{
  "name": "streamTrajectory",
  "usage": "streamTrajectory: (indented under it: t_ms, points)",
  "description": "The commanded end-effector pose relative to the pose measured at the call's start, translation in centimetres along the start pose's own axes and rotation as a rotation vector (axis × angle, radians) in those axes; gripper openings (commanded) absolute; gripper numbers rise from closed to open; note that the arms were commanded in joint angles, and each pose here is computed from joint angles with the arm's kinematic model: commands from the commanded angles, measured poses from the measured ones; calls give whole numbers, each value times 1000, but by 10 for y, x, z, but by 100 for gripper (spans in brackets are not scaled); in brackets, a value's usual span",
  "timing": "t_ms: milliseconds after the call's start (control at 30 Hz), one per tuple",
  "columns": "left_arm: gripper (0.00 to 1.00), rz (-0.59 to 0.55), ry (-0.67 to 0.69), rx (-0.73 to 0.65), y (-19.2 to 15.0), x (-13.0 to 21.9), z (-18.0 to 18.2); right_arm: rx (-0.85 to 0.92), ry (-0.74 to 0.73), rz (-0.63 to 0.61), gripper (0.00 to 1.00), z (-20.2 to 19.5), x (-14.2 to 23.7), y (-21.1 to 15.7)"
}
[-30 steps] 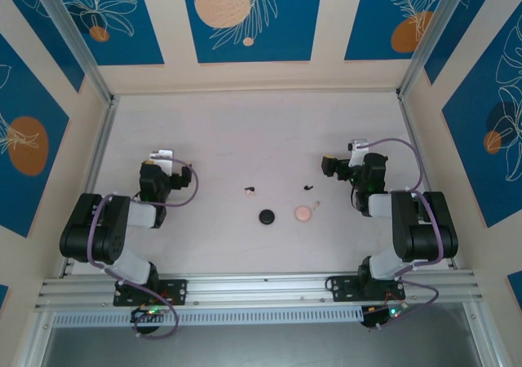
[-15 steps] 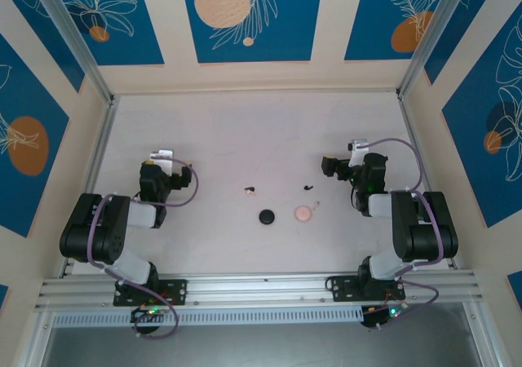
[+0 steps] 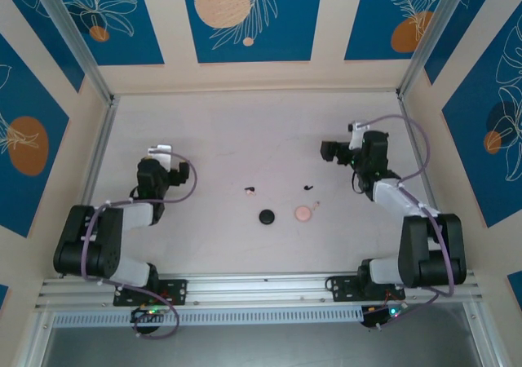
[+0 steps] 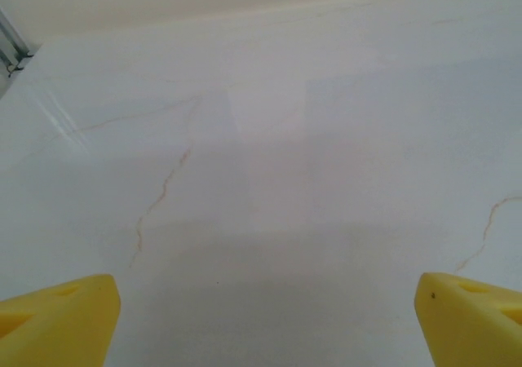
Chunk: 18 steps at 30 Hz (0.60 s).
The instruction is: Insert the wireless bluetooth earbuds into the charging case
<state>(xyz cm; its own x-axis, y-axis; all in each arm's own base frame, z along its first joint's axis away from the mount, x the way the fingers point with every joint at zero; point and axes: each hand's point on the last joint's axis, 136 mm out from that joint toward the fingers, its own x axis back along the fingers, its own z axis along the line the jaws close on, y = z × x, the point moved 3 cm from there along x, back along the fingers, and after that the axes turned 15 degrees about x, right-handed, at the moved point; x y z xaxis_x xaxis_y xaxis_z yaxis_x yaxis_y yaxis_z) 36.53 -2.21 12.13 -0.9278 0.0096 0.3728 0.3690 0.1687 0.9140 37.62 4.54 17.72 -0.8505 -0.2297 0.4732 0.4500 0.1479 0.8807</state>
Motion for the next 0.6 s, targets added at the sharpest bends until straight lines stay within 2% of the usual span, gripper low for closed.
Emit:
streamTrajectory:
  t_ms: [0,100,167,333,567]
  points:
    - [88,51,-26,-5,26,7,-12,-116,19,269,99,18,28,-26]
    - [84,97,-114,45,40,16,-32,-160,101,397,99,44,49,-30]
    - [81,128,-165,68,43,22,-47,-162,156,484,92,62,61,-35]
    - [79,254,-280,75,27,30,-80,-191,229,726,72,97,84,-62]
    - [78,359,-346,103,-2,28,-97,-144,231,976,61,122,86,-101]
